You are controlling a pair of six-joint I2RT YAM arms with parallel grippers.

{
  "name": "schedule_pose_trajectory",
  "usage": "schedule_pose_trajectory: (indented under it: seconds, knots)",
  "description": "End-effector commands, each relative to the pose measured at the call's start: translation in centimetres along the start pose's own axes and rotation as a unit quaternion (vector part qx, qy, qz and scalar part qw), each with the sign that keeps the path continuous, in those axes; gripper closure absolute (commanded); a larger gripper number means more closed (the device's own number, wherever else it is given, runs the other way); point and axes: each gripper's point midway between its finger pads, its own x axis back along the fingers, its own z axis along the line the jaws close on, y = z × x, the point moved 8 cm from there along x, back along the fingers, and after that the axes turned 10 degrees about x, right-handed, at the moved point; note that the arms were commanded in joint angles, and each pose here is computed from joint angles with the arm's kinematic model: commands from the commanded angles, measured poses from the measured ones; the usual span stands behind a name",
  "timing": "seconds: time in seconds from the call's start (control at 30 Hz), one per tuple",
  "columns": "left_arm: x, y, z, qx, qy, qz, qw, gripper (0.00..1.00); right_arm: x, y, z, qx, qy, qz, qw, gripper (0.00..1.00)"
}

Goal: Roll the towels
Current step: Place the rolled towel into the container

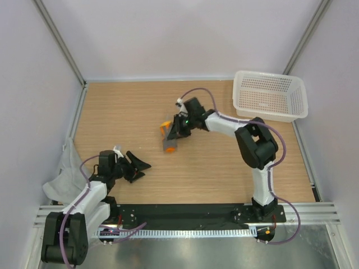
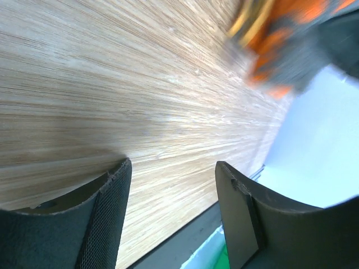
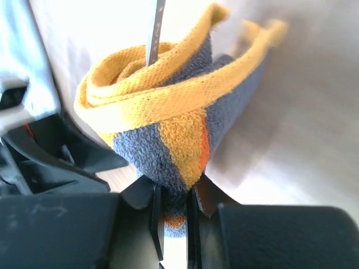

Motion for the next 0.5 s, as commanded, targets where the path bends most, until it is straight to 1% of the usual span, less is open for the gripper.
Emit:
schedule_pose_trajectory:
  seconds: [0.0,0.03,0.07,0.1,0.17,0.2,0.27,0.3,0.37,0.4,0.43,0.47]
  knots:
    - [-0.2,-0.2,0.8,-0.028,0.028,-0.018,0.999,0.37,8.8,5.4,-1.1,0.027,-0.05,-0.059,0.997,0.99]
    - [-0.3,-0.1,0.9,-0.035,0.036,-0.031,0.998,0.37,10.5,7.0,-1.2,0.042,-0.057,-0.078,0.994,0.99]
    - [-0.5,-0.2,1.0,-0.038,0.042,-0.032,0.998,0.37,13.3,8.5,-2.8,0.029,-0.077,-0.104,0.991,0.99]
    - [-0.7,-0.5,1.0,-0.046,0.044,-0.026,0.998,0.38,14.9,8.9,-3.6,0.019,-0.089,-0.105,0.99,0.99]
    - [-1.1,-0.6,1.3,-0.051,0.056,-0.027,0.997,0.38,18.8,11.2,-4.6,0.016,-0.1,-0.147,0.984,0.99]
    - [-1.4,-0.5,1.1,-0.056,0.055,-0.03,0.996,0.39,21.9,11.9,-6.8,-0.009,-0.112,-0.169,0.979,0.99]
    - [-1.9,-0.8,1.4,-0.065,0.075,-0.026,0.995,0.4,25.5,13.4,-8.1,-0.036,-0.11,-0.222,0.968,0.99]
    - [-2.1,-1.0,1.3,-0.07,0.082,-0.022,0.994,0.41,28.5,14.1,-9.9,-0.047,-0.111,-0.259,0.958,0.99]
    - [-2.6,-1.2,0.9,-0.086,0.091,-0.016,0.992,0.42,31.4,14.4,-12.2,-0.069,-0.124,-0.284,0.948,0.99]
    - [-2.8,-1.3,1.1,-0.086,0.101,-0.013,0.991,0.44,32.2,14.9,-13.1,-0.075,-0.112,-0.29,0.948,0.99]
    - [-2.9,-1.2,0.9,-0.088,0.101,-0.013,0.991,0.44,33.9,14.9,-15.1,-0.094,-0.119,-0.302,0.941,0.99]
    - [-2.9,-1.3,0.9,-0.09,0.102,-0.014,0.991,0.45,34.4,15.0,-16.0,-0.107,-0.116,-0.306,0.939,0.99]
